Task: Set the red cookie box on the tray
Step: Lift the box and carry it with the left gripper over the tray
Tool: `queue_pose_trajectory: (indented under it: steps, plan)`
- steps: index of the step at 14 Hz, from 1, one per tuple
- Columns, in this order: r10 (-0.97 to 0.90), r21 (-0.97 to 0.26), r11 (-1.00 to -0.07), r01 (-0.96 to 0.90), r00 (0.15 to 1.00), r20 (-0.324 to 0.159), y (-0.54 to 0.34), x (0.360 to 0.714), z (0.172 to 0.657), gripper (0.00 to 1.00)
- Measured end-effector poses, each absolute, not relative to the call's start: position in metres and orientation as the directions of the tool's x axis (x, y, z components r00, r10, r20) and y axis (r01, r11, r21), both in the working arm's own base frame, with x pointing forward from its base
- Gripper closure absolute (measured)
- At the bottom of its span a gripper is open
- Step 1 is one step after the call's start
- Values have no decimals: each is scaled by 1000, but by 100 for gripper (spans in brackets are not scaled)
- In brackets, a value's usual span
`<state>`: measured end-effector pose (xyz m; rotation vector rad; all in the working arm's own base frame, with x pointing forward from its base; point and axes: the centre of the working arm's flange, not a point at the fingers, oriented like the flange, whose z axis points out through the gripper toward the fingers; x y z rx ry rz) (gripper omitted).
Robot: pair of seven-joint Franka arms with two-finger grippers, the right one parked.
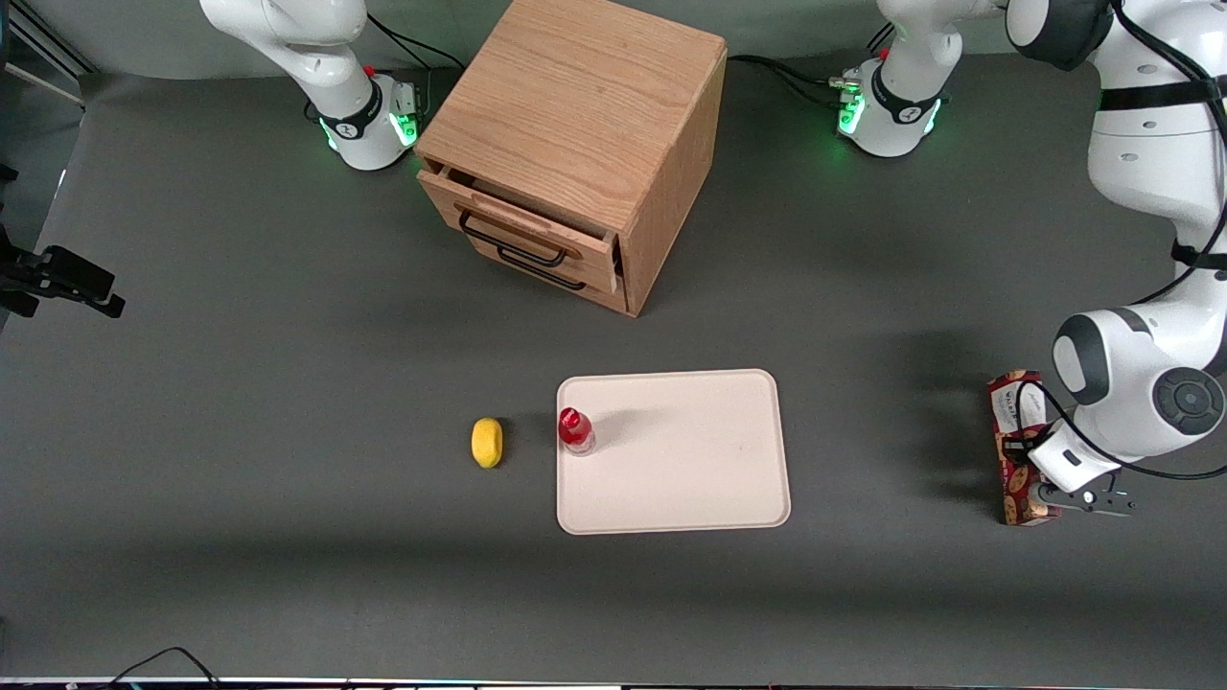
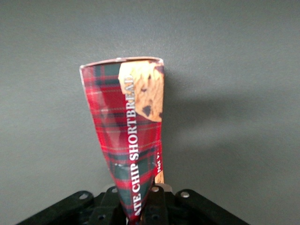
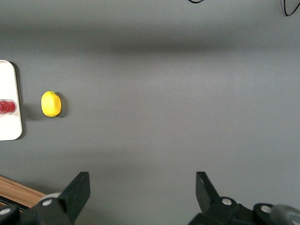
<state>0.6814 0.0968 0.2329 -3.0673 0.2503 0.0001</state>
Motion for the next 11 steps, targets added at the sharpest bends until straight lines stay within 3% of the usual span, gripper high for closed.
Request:
queue_pose_trajectory:
  steps: [3, 6, 8, 11]
  plan:
    - [-148, -1, -989, -149, 986, -73, 87, 692, 324, 89]
    - [-174, 78, -983, -168, 981, -87, 34, 693, 416, 89]
    - [-148, 109, -984, -138, 985, -85, -27, 692, 452, 89]
    - [-59, 155, -987, -45, 994, -87, -130, 684, 467, 89]
